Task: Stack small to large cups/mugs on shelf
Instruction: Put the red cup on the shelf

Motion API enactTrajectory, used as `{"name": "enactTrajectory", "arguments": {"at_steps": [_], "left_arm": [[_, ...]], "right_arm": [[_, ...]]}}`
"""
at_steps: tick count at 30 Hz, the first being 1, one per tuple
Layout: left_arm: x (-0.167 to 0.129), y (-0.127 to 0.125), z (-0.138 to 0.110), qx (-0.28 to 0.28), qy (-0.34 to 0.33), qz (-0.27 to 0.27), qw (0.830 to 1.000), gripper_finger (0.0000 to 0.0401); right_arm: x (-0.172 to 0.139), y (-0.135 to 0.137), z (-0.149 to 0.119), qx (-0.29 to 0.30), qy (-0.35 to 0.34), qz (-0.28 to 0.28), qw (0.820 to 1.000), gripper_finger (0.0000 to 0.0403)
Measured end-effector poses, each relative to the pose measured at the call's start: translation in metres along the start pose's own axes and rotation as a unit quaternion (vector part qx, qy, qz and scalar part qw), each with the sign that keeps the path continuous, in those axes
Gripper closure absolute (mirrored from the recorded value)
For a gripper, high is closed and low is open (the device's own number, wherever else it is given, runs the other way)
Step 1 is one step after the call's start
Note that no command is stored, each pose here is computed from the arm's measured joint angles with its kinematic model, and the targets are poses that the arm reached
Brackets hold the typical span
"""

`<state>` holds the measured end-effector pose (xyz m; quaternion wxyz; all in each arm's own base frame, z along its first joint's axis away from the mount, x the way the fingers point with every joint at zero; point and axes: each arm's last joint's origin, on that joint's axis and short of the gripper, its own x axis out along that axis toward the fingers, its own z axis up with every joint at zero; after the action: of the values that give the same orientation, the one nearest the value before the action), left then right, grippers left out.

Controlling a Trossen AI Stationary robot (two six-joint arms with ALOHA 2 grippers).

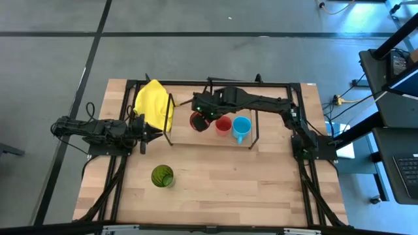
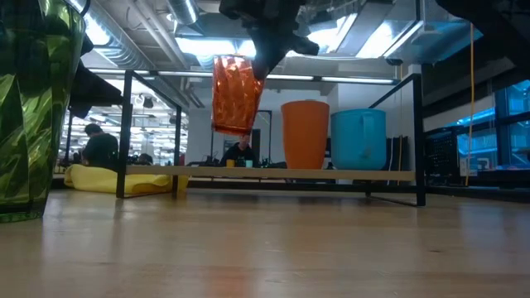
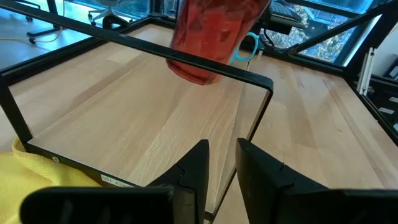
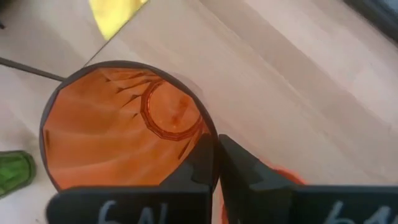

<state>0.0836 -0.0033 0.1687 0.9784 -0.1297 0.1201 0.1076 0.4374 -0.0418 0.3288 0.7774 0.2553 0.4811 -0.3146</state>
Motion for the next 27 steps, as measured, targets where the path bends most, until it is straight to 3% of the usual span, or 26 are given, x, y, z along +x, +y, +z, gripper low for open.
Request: {"name": "enactTrajectory", "arguments": {"at_steps": [14, 27], "left_arm": [[0.0, 0.0, 0.0, 0.0, 0.0, 0.0, 1.0, 0.0326], [0.0, 0.0, 0.0, 0.0, 0.0, 0.0, 1.0, 0.0326]], "right_arm": [[0.011, -0.013, 0.007, 0.057, 0.035, -0.002, 0.998, 0.0387], [0.013, -0.026, 0.01, 0.017, 0.071, -0.004, 0.997, 0.0386]]}}
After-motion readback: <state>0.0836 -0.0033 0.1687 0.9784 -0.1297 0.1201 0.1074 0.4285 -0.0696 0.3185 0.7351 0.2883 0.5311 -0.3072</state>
